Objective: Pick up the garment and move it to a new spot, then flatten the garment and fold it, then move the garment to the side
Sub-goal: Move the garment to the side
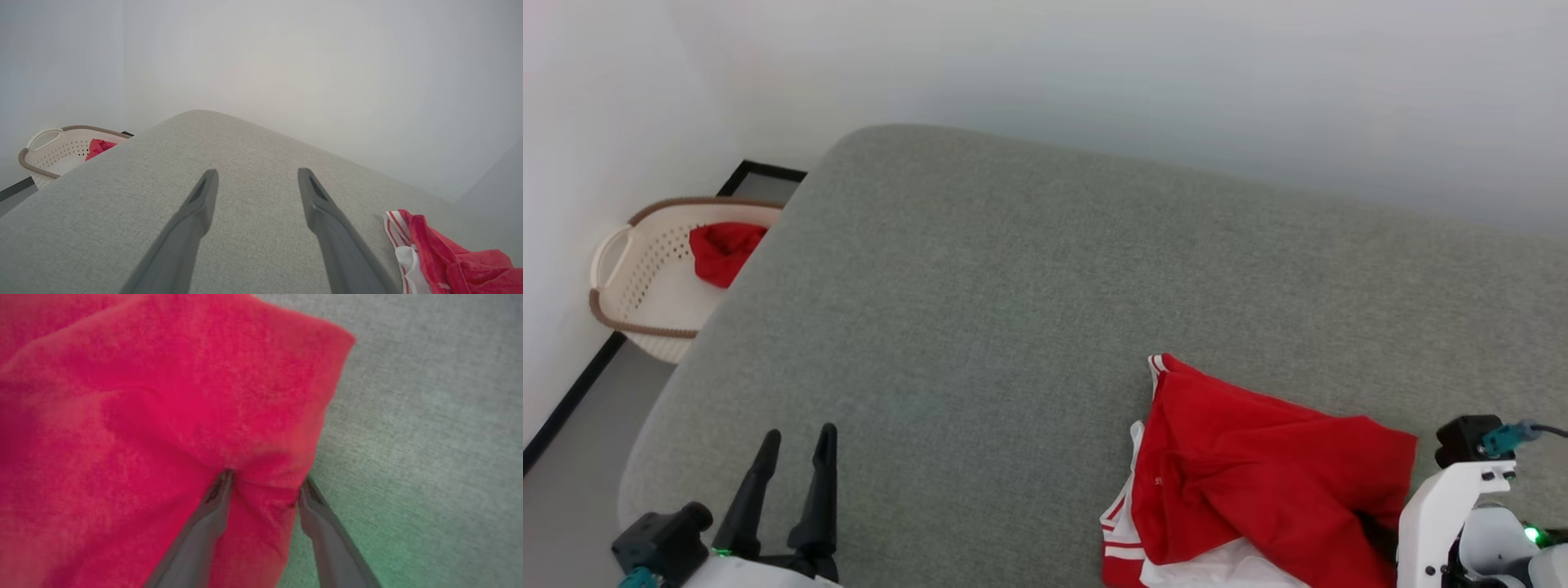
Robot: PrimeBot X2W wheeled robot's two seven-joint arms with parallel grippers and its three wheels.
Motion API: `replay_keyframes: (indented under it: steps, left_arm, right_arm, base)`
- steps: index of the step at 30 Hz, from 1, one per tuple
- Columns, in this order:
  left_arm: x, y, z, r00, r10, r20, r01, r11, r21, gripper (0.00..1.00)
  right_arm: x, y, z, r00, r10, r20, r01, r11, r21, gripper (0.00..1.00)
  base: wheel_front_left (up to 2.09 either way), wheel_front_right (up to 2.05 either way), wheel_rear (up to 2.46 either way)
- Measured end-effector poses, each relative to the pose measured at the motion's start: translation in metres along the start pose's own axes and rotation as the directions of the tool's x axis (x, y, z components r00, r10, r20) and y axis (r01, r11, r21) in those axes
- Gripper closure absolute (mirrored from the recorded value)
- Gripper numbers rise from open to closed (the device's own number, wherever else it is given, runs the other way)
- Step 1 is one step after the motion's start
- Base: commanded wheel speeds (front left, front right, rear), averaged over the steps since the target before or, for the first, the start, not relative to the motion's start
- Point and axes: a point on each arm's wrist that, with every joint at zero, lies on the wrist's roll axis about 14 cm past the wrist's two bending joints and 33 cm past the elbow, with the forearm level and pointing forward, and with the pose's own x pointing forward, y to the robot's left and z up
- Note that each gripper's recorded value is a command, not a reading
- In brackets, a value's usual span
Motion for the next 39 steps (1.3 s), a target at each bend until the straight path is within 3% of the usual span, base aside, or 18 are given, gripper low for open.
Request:
replay_keyframes:
  steps: [9, 22, 31, 39]
  left_arm:
    - [0.002, 0.005, -0.003, 1.0, 0.023, -0.008, -0.023, 1.0, 0.0, 0.0]
    - [0.029, -0.03, -0.002, 0.996, -0.086, 0.005, 0.086, 0.996, 0.005, 0.0]
    - [0.06, -0.069, -0.006, 0.981, -0.195, 0.01, 0.195, 0.981, 0.004, 0.0]
    - [0.091, -0.097, -0.024, 0.963, -0.268, -0.018, 0.268, 0.963, 0.002, 0.0]
  right_arm:
    - [-0.004, -0.006, 0.018, 1.0, -0.007, 0.009, 0.007, 0.998, -0.055, 1.0]
    - [-0.068, -0.073, 0.097, 0.957, -0.187, 0.22, 0.224, 0.962, -0.157, 1.0]
    - [-0.114, -0.129, 0.123, 0.899, -0.329, 0.29, 0.389, 0.904, -0.179, 1.0]
    - [-0.149, -0.199, 0.13, 0.822, -0.471, 0.321, 0.542, 0.82, -0.183, 1.0]
  base:
    - [0.0, 0.0, 0.0]
    - [0.0, 0.0, 0.0]
    - [0.0, 0.0, 0.0]
    - [0.0, 0.0, 0.0]
